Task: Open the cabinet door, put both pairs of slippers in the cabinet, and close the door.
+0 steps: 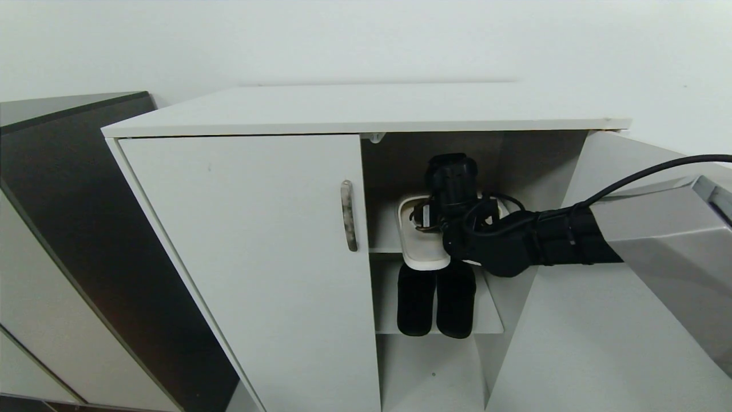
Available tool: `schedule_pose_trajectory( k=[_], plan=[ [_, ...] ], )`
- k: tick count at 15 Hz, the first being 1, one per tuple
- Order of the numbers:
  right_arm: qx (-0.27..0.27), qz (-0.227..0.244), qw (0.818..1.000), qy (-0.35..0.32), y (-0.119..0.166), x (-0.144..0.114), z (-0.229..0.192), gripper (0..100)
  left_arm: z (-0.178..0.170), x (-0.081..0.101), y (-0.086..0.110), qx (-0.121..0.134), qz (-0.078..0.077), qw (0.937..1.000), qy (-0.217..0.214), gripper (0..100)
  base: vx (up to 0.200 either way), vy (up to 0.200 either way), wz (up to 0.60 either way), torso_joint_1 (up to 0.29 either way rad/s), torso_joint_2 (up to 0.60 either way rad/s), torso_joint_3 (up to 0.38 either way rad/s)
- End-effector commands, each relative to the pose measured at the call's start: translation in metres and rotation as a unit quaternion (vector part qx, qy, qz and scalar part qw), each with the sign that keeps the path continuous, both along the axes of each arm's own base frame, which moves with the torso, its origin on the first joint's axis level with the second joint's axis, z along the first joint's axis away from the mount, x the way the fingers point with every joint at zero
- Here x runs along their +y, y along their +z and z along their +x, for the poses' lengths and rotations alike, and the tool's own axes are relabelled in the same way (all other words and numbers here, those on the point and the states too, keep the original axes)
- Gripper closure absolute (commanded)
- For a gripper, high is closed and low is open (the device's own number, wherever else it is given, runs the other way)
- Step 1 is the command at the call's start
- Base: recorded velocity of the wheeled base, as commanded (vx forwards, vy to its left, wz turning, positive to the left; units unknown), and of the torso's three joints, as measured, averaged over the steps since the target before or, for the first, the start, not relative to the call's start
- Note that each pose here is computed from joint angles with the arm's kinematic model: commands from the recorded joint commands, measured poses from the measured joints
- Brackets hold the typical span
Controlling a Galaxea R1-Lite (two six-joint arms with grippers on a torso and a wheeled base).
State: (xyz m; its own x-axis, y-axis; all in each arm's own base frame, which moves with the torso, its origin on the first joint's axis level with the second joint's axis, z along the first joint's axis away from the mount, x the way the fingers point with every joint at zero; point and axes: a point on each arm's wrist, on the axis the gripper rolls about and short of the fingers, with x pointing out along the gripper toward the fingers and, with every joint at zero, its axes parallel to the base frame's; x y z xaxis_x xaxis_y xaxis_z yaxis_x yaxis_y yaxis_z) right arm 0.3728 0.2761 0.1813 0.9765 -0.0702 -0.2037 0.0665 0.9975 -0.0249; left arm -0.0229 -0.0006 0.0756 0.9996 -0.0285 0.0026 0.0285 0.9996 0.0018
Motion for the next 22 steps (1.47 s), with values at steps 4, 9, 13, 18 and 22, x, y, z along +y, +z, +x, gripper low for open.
schedule_pose_trajectory(
  k=[4,9,13,18,22],
  plan=[
    [0.002,0.012,1.0,0.028,0.023,-0.004,-0.053,0,0.0,0.0,0.0,0.001,0.0,1.0,0.0,100,0.0,0.0,0.0,0.0,0.0,0.0],
    [-0.009,0.02,0.997,0.075,0.019,0.0,-0.109,100,0.0,0.0,0.0,0.001,0.0,1.0,-0.001,100,0.0,0.0,0.0,0.0,0.0,0.0],
    [-0.006,0.013,0.996,0.093,-0.001,-0.005,-0.14,100,0.0,0.0,0.0,0.001,0.0,1.0,-0.002,100,0.0,0.0,0.0,0.0,0.0,0.0],
    [-0.006,0.011,0.996,0.09,-0.007,-0.004,-0.139,100,0.0,0.0,0.0,0.0,0.002,1.0,-0.002,100,0.0,0.0,0.0,0.0,0.0,0.0],
    [0.0,0.006,0.996,0.09,-0.012,-0.006,-0.141,100,0.0,0.0,0.0,0.0,0.001,1.0,-0.002,100,0.0,0.0,0.0,0.0,0.0,0.0]
  ],
)
